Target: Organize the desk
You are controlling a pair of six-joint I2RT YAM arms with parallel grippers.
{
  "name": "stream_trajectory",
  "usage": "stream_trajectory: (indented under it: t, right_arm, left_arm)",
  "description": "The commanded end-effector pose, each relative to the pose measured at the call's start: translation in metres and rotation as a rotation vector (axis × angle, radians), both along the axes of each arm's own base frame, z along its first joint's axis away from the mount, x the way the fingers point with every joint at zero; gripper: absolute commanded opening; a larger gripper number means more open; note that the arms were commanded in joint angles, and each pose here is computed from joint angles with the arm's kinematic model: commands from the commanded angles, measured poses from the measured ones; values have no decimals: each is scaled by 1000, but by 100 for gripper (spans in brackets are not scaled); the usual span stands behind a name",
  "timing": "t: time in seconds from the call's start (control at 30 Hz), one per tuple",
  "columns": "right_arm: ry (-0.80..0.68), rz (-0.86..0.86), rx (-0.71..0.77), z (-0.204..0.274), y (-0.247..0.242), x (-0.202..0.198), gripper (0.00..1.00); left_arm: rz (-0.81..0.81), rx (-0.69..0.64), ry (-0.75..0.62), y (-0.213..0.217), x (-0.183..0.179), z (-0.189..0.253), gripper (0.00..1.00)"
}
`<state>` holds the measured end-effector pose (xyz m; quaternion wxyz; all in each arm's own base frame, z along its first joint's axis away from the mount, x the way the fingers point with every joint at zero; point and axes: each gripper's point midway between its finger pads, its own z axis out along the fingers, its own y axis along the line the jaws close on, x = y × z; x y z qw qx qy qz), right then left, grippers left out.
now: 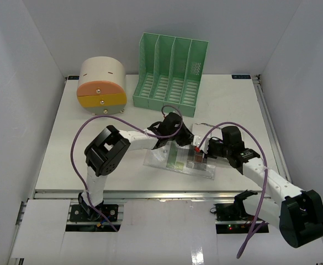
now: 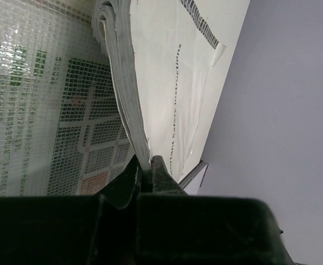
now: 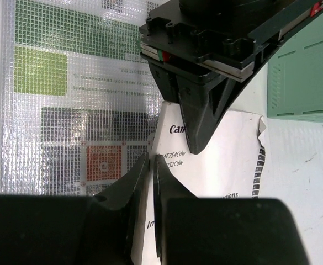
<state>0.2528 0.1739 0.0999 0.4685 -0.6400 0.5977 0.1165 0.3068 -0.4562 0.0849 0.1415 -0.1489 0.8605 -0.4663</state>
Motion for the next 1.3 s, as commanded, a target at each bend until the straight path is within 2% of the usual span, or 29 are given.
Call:
stream_trajectory:
  t: [0.0,0.07,0.1,0.23,0.37,0.5,0.57,0.67,0.83,1.0,1.13,1.27]
  right_arm:
    - [-40,-7,87,29,8,-1,27]
    - [-24,-59,83,35,2,0,51]
    - [-35,-80,101,47,0,2,57]
    - [-99,-168,167,88,-14,6,69]
    - [-121,-239,217,118,-24,8,73]
    - [-146,-285,241,133,-31,14,74]
    - [-153,-315,250,137,-37,18,74]
    - [-159,-356,273,140,-44,22,74]
    - [-162,-417,292,131,-57,26,75]
    - [-147,-454,285,111,-65,27,75]
    - [-134,-476,285,100,-72,28,76]
    - [-125,-480,287,96,-75,28,76]
  left_arm:
    - [-70,-100,-137,-10,-2,36,0]
    - [-105,-116,-204,-10,-3,54,0]
    - [-122,-110,-253,-8,-3,64,0]
    - [-170,-66,-426,5,-2,108,0]
    - [-183,-2,-572,25,-1,152,0]
    - [-181,99,-689,50,1,187,0]
    - [-147,119,-755,67,4,218,0]
    - [-81,188,-830,95,18,257,0]
    - [29,292,-861,145,58,306,0]
    - [109,480,-878,175,106,315,0]
    - [143,522,-965,178,130,345,0]
    - [113,554,-1011,166,150,342,0]
